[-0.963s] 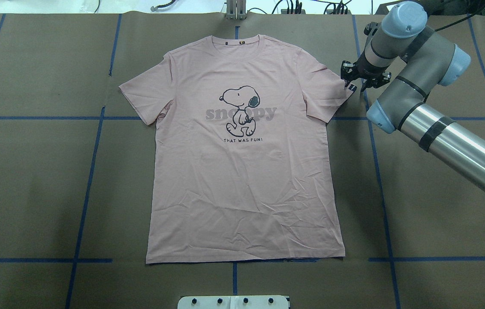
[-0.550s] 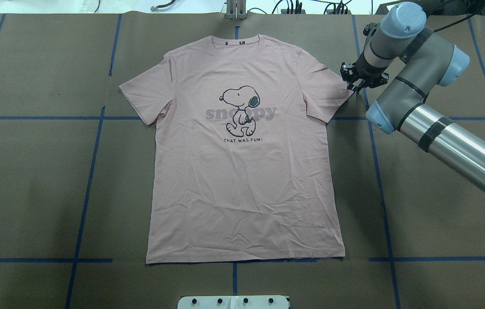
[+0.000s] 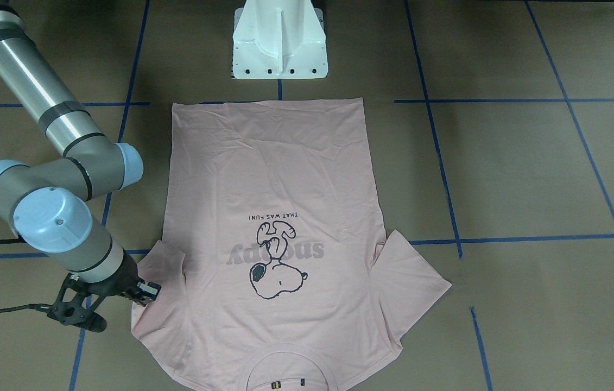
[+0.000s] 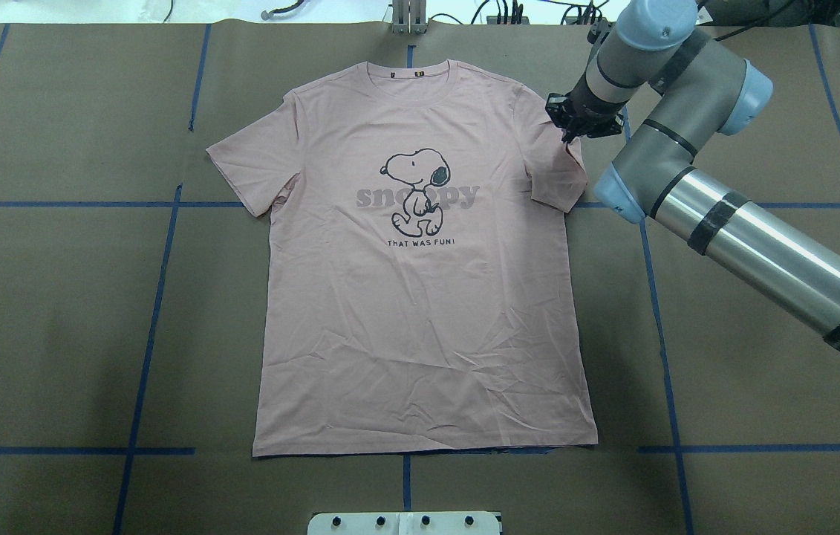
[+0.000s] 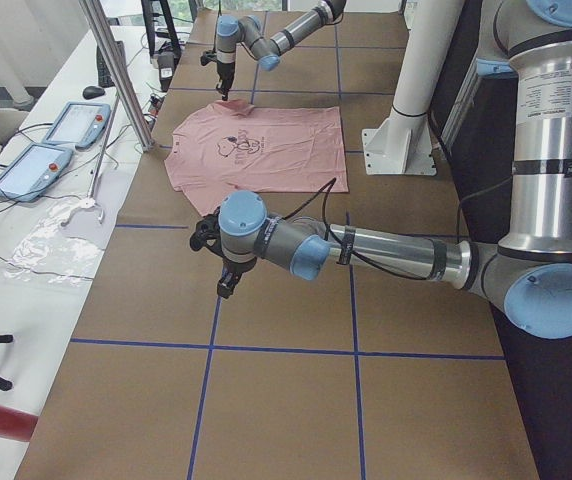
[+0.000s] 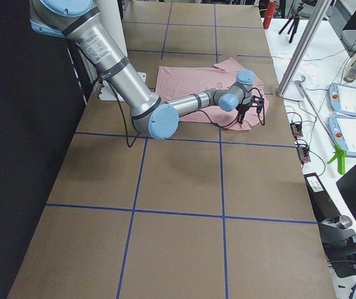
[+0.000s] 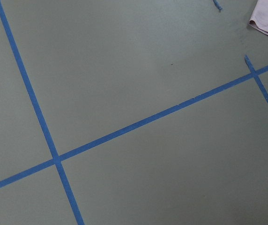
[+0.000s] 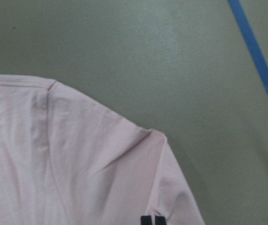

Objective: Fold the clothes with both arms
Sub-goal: 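Move the right gripper to the far shirt shoulder while the left arm enters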

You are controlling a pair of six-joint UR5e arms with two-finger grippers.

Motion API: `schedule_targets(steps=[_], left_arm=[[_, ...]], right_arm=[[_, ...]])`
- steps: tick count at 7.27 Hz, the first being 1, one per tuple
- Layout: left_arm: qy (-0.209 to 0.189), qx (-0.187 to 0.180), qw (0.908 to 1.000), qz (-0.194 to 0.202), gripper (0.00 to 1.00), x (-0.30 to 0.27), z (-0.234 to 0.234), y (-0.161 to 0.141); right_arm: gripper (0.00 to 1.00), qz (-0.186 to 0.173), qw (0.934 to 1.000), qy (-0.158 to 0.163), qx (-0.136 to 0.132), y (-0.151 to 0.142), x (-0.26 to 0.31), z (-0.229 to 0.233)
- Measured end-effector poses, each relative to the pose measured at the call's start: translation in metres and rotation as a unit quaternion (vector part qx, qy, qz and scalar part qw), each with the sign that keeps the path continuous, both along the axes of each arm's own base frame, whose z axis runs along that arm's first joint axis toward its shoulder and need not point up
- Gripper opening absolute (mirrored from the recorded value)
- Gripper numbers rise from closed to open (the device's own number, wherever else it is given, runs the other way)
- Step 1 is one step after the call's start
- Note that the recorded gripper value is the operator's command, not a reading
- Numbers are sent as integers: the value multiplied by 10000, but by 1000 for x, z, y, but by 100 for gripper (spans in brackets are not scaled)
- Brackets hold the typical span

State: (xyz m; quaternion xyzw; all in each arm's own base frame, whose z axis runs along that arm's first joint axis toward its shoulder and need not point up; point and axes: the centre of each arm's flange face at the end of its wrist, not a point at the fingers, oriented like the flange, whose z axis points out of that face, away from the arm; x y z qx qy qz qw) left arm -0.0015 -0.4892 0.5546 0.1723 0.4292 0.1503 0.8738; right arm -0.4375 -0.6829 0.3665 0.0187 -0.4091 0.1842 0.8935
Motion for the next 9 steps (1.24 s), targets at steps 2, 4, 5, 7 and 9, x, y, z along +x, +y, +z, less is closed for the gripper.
schedule_targets(steps=[2, 4, 5, 7, 9], left_arm=[[2, -26, 10000, -6, 100, 1, 1, 0], [9, -72, 10000, -25, 100, 2, 2, -3], [48, -152, 9998, -95, 100, 7, -4, -14], [220, -382, 9988, -212, 100, 52, -35, -63], [423, -643, 9966, -282, 100, 127, -87, -115]], right_arm=[[7, 60, 9999, 23, 80, 5, -47, -36], [100, 147, 9995, 213, 159, 3, -73, -43], [100, 219, 9991, 298, 195, -1, -76, -43], [100, 429, 9980, 389, 259, -15, -61, -43], [100, 639, 9970, 348, 246, -34, -32, -46]])
